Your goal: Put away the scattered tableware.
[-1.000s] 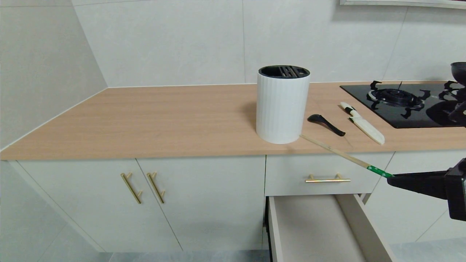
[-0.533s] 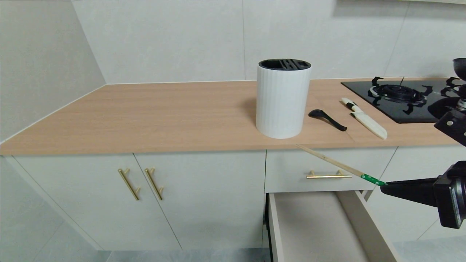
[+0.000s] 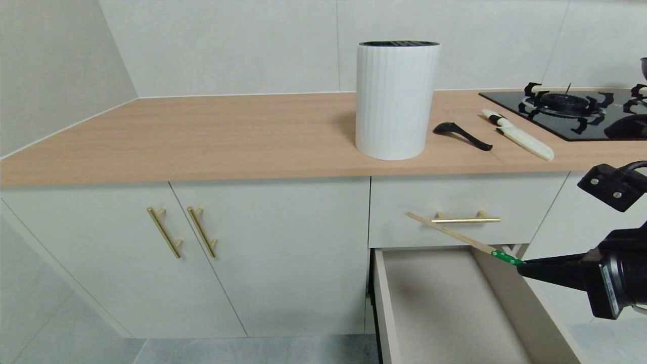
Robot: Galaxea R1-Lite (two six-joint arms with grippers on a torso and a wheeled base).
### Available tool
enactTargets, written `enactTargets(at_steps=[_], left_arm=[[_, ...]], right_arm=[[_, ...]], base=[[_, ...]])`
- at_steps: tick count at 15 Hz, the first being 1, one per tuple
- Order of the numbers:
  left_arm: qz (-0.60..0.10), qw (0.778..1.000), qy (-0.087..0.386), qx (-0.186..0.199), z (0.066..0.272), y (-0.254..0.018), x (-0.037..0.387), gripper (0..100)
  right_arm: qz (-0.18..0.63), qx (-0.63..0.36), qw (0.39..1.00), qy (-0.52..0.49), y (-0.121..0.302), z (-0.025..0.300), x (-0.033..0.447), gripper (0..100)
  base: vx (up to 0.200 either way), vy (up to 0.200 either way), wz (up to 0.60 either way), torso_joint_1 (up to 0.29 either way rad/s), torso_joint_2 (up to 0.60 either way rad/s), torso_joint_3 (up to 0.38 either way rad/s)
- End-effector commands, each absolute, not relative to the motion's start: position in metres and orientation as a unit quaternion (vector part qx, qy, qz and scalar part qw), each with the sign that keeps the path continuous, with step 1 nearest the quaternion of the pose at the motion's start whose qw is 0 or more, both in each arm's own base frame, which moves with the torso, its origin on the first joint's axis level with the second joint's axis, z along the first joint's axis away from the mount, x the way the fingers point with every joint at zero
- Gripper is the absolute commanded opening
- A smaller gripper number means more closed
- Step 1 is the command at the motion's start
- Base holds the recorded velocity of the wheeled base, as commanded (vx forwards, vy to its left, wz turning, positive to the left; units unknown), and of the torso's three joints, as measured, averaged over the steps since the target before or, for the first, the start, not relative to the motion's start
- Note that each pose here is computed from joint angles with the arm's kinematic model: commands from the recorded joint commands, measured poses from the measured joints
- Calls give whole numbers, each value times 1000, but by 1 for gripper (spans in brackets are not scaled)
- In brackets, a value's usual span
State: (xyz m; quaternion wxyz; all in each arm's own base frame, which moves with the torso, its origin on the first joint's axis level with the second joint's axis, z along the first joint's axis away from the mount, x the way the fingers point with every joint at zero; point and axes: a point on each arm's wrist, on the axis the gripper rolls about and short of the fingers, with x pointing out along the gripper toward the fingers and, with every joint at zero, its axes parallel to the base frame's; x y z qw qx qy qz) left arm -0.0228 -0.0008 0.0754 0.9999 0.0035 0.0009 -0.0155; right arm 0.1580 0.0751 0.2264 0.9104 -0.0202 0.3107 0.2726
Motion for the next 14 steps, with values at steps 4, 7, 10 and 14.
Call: enactTargets(at_steps=[4,7,10,14], left_arm=[[-15,1000,1,4,75,-1,-23,100],[-15,1000,-1,4,76,-1,-23,100],[-15,1000,1,4,75,-1,-23,100],[-15,1000,1,4,75,-1,-23,100]], right_arm=[[268,-23,901,340,81,213,172,0],[267,-26,896,355,84,206,178,0],[265,-27,893,363,85,202,181,0],[260,-26,894,363,89,196,193,0]], base=[[0,0,0,-139,458,308],[0,0,0,-82,330,237],[0,0,0,-15,60,29],[0,0,0,0,0,0]])
